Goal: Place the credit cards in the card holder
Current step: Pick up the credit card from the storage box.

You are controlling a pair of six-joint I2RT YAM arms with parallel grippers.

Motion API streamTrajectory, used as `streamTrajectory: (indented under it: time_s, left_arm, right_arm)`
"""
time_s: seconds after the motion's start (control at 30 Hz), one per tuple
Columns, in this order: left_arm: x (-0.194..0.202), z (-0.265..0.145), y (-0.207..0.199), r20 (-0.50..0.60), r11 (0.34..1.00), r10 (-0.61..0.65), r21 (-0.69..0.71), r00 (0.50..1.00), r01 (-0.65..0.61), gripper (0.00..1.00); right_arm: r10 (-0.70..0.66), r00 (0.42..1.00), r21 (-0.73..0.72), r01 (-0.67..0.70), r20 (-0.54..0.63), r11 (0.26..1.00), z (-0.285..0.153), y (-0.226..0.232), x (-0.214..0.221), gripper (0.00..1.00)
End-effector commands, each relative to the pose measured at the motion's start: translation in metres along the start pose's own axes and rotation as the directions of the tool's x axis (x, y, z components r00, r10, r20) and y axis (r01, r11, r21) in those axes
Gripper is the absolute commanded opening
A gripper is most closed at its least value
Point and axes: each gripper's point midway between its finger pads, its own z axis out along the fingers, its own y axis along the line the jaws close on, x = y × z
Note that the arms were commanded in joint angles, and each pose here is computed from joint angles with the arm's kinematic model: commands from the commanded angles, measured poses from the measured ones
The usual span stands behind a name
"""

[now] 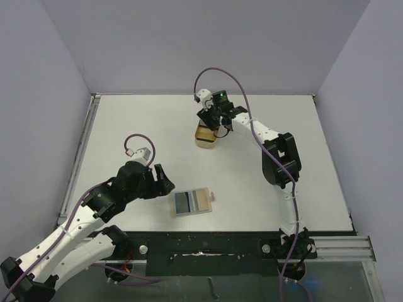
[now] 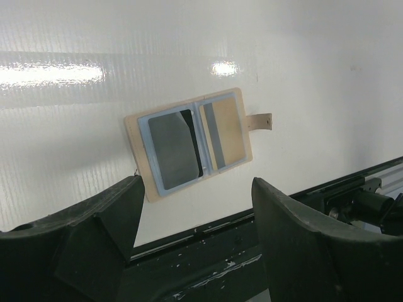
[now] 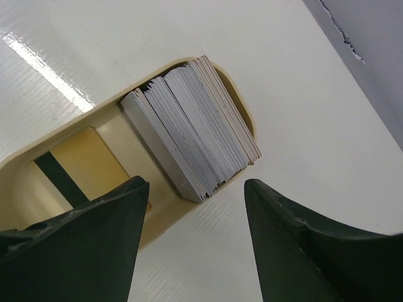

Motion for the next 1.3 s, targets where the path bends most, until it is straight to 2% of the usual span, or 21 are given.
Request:
streamTrajectory:
  time_s: [0.0, 0.17, 0.3, 0.47, 0.8, 1.03, 1.27]
  left_arm:
    - [-0.018, -0.01, -0.013, 0.059, 0.999, 0.011, 0.036, 0.998, -0.013, 0.69]
    - [-0.019, -0.012, -0.012, 0.072, 0.999, 0.003, 0.033, 0.997, -0.005, 0.69]
    - [-0.022, -0.014, -0.011, 0.087, 1.0, -0.001, 0.03, 0.996, -0.001, 0.69]
    - [-0.024, -0.016, -0.009, 0.102, 1.0, -0.013, 0.022, 0.995, 0.01, 0.69]
    - [-0.022, -0.012, -0.008, 0.094, 1.0, -0.015, 0.015, 0.995, 0.014, 0.69]
    - [-0.023, -0.011, -0.007, 0.102, 1.0, -0.022, 0.018, 0.995, 0.02, 0.69]
    - [-0.022, -0.011, -0.008, 0.093, 1.0, -0.017, 0.018, 0.995, 0.016, 0.69]
  right_arm:
    - [-0.074, 0.996, 0.055, 0.071, 0.052, 0.996, 0.005, -0.017, -0.026, 0.63]
    - [-0.117, 0.993, 0.082, 0.118, -0.011, 0.99, 0.023, -0.015, -0.01, 0.63]
    - [-0.166, 0.983, 0.192, 0.177, -0.074, 0.965, 0.028, -0.024, -0.002, 0.62]
    - [-0.158, 0.984, 0.28, 0.174, -0.078, 0.944, 0.017, -0.04, -0.006, 0.56]
    - [-0.161, 0.986, 0.304, 0.168, -0.048, 0.938, 0.008, -0.04, -0.016, 0.5]
    - [-0.153, 0.988, 0.319, 0.149, -0.012, 0.936, -0.004, -0.049, -0.028, 0.51]
    - [-0.141, 0.99, 0.318, 0.136, -0.007, 0.938, -0.005, -0.049, -0.029, 0.45]
